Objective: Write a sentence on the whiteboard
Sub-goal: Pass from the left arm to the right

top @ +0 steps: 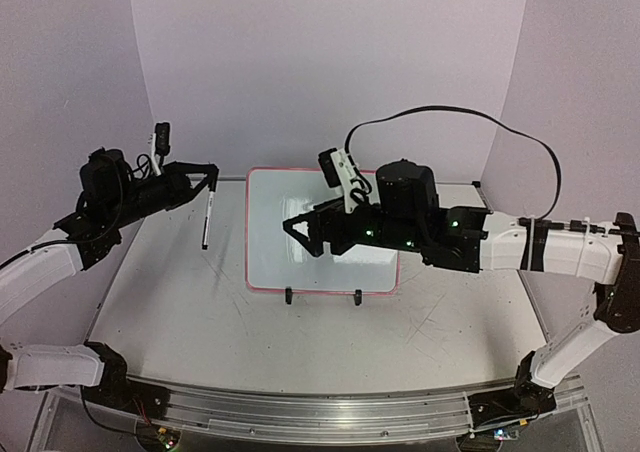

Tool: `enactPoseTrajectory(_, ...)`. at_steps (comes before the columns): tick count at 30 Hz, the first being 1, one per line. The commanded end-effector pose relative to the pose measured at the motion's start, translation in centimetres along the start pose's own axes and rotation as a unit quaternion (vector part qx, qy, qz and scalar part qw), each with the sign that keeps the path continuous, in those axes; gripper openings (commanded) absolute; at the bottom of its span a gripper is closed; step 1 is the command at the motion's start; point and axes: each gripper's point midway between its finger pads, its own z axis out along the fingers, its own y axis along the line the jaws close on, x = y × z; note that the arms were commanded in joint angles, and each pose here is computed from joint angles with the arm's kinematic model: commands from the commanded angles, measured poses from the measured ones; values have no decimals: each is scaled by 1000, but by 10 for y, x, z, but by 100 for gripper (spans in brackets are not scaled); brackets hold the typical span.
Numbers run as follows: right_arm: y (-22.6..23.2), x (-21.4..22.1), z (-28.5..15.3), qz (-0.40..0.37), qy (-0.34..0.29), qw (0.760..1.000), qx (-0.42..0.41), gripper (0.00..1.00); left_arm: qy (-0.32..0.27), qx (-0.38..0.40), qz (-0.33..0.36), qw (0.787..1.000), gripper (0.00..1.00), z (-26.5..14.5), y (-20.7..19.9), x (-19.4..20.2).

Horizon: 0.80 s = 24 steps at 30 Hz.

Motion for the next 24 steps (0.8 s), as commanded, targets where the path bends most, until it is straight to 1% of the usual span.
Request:
enactPoseTrajectory(1,36,-43,4,31,-40,996,-74,88,-29,87,36,995,0,10,-49,-9)
enactPoseTrajectory(5,47,-47,22,124,-38,985,-112,84,-49,117,18,992,0,19,-61,-4)
enactPoseTrajectory(6,50,-48,25,151,-39,980,-123,83,-56,117,13,991,0,21,-62,-4)
enactPoseTrajectory(8,57,-46,31,178,-41,971,-152,81,-69,110,-2,991,0,25,-62,-3)
enactPoseTrajectory(12,60,-40,42,197,-29,966,-166,81,-87,105,-36,990,0,29,-58,0)
enactPoseTrajectory(16,59,-32,52,214,-19,962,-169,78,-84,114,-48,989,0,36,-61,5)
enactPoseTrajectory(19,63,-31,57,215,-17,960,-180,74,-81,117,-49,989,0,40,-64,10)
enactPoseTrajectory(24,70,-22,65,229,-6,951,-208,61,-87,116,-51,988,0,44,-65,8)
